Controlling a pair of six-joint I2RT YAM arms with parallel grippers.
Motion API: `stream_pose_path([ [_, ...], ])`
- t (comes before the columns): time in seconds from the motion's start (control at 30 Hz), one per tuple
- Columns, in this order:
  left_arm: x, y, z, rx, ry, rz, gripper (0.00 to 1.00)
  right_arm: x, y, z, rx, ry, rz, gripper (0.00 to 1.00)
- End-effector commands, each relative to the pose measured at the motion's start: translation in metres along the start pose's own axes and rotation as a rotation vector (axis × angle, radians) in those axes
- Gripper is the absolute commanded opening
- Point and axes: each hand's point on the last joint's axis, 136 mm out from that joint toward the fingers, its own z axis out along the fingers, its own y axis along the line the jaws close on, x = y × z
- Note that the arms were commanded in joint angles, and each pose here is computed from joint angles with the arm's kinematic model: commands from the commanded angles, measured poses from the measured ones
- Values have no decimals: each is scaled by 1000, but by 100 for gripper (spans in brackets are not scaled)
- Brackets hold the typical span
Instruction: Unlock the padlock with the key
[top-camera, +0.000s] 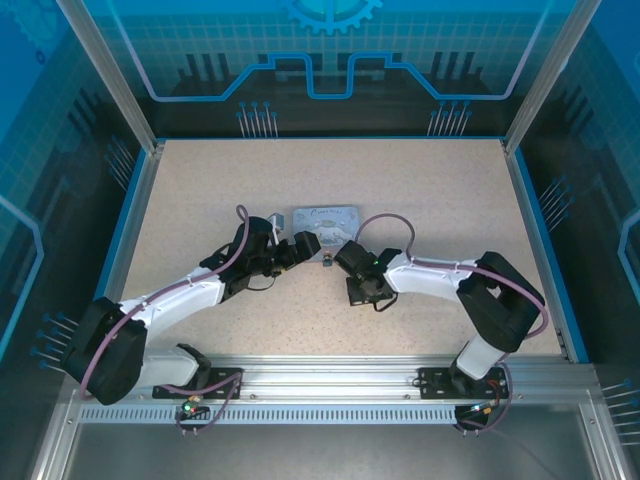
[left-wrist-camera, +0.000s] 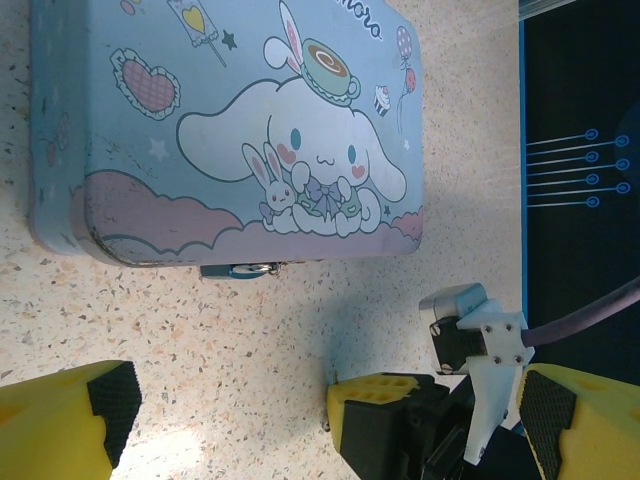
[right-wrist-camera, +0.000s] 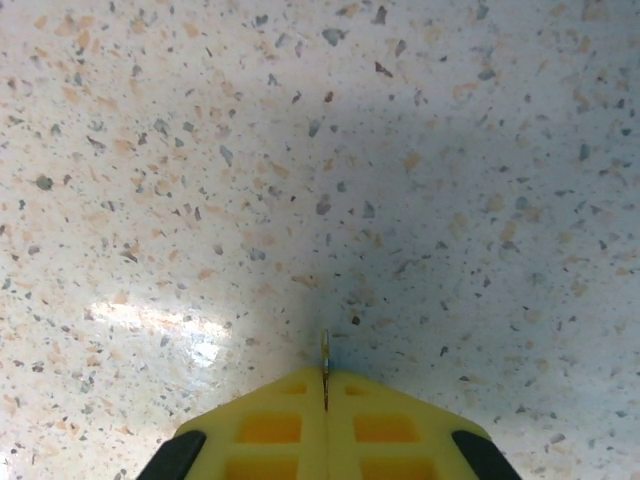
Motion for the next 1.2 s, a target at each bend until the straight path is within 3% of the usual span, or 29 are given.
stream_pose_path([
  [0.0,-4,1,0,-4,-14,9,99,16,-6,0,9,27,-34,1],
  [0.57,-1,7,2,-25,1,11,99,1,17,-25,-210,-85,-87,0],
  [1.17,-4,13,0,-52,-27,-23,99,-4,46,-4,-171,-7,-247,1],
])
